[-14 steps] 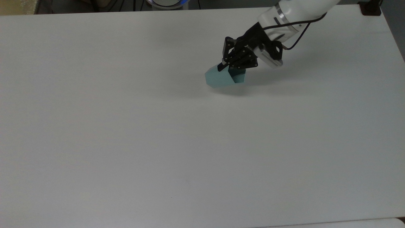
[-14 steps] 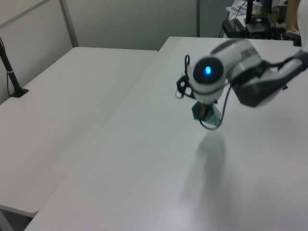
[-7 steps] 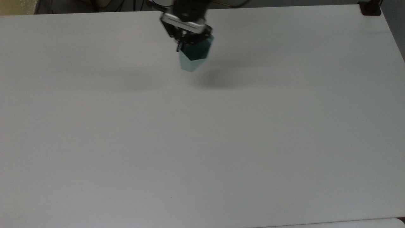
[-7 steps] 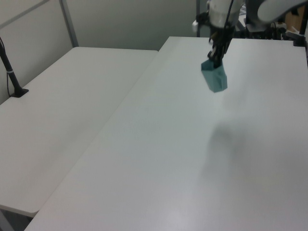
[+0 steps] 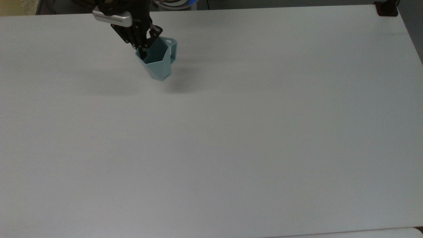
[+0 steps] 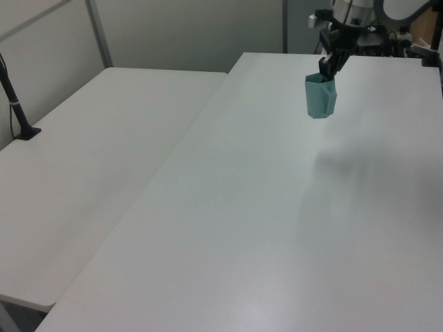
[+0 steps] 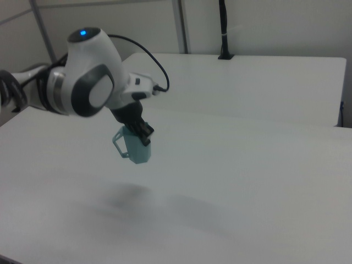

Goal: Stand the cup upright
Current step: 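Lower the upright cup onto the table base-down, then open the gripper and raise it away from the cup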

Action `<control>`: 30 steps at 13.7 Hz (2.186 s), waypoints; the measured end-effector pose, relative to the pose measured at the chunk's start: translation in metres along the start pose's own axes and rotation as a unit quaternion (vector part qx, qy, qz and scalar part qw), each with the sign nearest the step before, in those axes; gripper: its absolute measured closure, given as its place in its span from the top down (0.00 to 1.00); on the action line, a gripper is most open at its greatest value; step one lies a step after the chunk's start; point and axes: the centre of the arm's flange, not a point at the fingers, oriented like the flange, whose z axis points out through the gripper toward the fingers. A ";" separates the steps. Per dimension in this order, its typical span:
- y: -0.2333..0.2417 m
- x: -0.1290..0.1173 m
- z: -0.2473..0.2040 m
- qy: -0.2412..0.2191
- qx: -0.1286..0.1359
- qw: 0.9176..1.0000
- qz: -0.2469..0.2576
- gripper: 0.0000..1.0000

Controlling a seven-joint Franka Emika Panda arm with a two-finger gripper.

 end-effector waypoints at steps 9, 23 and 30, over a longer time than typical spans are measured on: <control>0.011 -0.035 0.062 0.011 0.006 1.000 0.001 0.04; 0.009 -0.035 0.102 0.007 -0.010 1.000 -0.004 0.13; 0.008 -0.031 0.099 0.006 -0.010 1.000 -0.004 0.45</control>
